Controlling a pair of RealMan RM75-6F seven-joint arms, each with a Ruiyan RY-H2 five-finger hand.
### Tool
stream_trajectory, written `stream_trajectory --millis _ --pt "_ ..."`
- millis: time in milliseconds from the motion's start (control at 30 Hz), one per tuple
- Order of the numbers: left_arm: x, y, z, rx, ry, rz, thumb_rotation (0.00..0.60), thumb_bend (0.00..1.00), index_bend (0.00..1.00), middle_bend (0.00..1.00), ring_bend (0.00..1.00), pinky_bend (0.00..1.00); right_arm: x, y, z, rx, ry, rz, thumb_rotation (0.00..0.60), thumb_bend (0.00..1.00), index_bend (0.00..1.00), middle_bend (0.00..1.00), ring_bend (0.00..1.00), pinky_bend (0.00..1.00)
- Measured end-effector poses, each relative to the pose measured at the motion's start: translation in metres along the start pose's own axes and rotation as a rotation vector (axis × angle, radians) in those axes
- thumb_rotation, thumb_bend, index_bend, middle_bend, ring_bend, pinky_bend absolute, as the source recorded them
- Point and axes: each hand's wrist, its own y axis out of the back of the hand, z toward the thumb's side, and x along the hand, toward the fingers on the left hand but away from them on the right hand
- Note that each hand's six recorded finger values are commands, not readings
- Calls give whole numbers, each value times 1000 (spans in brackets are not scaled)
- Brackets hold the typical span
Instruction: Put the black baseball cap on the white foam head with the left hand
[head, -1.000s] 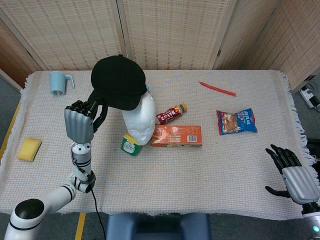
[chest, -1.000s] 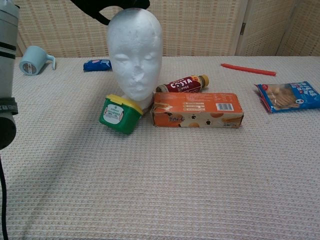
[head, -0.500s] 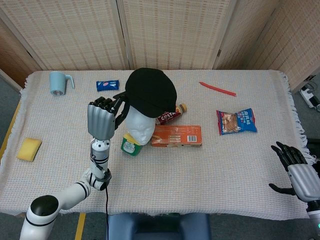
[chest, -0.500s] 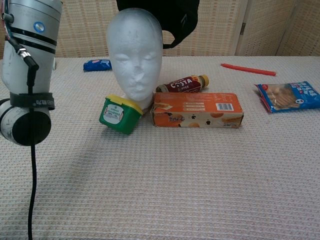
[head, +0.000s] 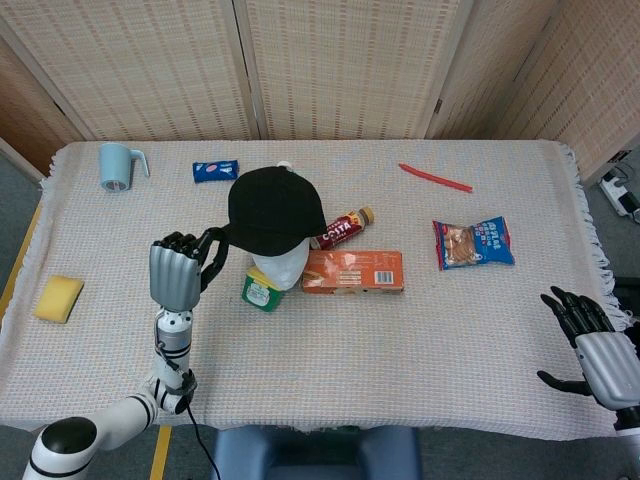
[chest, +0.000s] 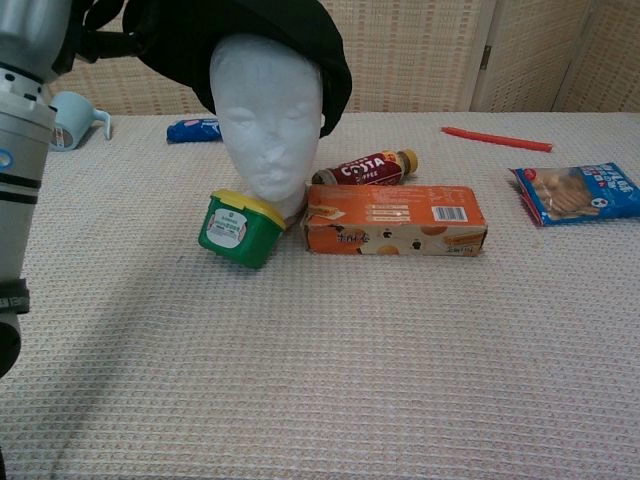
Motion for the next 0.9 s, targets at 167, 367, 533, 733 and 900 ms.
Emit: stream_trajectory --millis 167,367,533,733,900 --pt "-24 8 4 -64 -9 -15 600 543 780 1000 1000 1000 0 -2 1 5 0 4 600 44 0 0 0 0" --pt "-41 16 23 -129 -60 -25 600 516 703 1000 1000 1000 0 -2 1 5 -2 3 600 44 0 0 0 0" --pt "-47 12 29 -115 -66 -58 600 379 376 1000 1000 1000 1 0 0 2 -3 -2 600 45 0 0 0 0" --pt "-48 3 21 -68 -36 -111 600 284 127 1000 1000 1000 2 2 -2 3 -7 -8 600 45 0 0 0 0" --pt "-50 4 17 -61 -29 -126 600 238 85 1000 1000 1000 2 0 -1 7 -6 -4 600 46 0 0 0 0"
